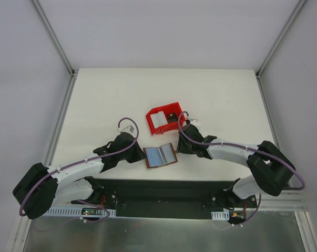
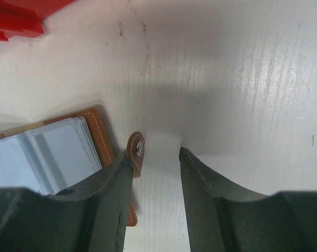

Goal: Put the credit cards into the card holder
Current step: Turn over the card slot in the card holder, then pick up the credit card from the storage box.

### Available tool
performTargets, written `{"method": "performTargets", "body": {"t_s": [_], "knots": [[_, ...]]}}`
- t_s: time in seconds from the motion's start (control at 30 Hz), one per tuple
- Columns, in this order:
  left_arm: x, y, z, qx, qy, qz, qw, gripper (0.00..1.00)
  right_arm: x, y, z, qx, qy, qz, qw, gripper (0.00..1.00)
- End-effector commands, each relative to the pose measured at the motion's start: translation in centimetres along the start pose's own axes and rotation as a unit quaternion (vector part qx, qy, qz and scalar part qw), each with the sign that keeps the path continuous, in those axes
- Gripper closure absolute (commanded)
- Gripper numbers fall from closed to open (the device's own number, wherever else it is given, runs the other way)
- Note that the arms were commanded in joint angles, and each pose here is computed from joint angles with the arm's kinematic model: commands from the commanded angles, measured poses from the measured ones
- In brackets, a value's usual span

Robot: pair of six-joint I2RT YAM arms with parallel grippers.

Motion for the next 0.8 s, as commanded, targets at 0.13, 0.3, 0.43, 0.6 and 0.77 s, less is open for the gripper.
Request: {"method": "performTargets", "body": {"t_s": [0.13, 0.3, 0.43, 0.6, 0.77], "knots": [[-0.2, -0.6, -0.8, 0.008, 0.012, 0.000, 1.000, 1.00, 0.1, 1.9, -2.5, 0.021, 0.042, 0.051, 0.998, 0.57], [-0.2, -0.5, -0.7, 0.007, 0.009, -0.001, 1.000, 1.00, 0.1, 2.4, -3.1, -0.005, 0.066, 0.077, 0.995, 0.64], [-0.2, -0.6, -0.8, 0.007, 0.009, -0.002, 1.000, 1.00, -0.3, 2.9, -3.9, -0.023, 0.077, 0.090, 0.993, 0.72], [-0.2, -0.7, -0.7, 0.007, 0.004, -0.007, 1.000, 1.00, -0.6, 3.5, -4.8, -0.042, 0.083, 0.090, 0.992, 0.79], [0.2, -0.9, -0.8, 0.005, -0.007, -0.006, 1.000, 1.00, -0.5, 3.1, -4.8, -0.065, 0.089, 0.096, 0.989, 0.85]]}}
Point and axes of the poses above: each gripper's point midway between its finger pads, its own x axis out along the fingers, its own z axis along the line the jaws close on, y = z × x, the point moved 9 cm from there along -x, back along the fingers, and after that the axes turned 1 degree about -x, right-handed, at the moved point
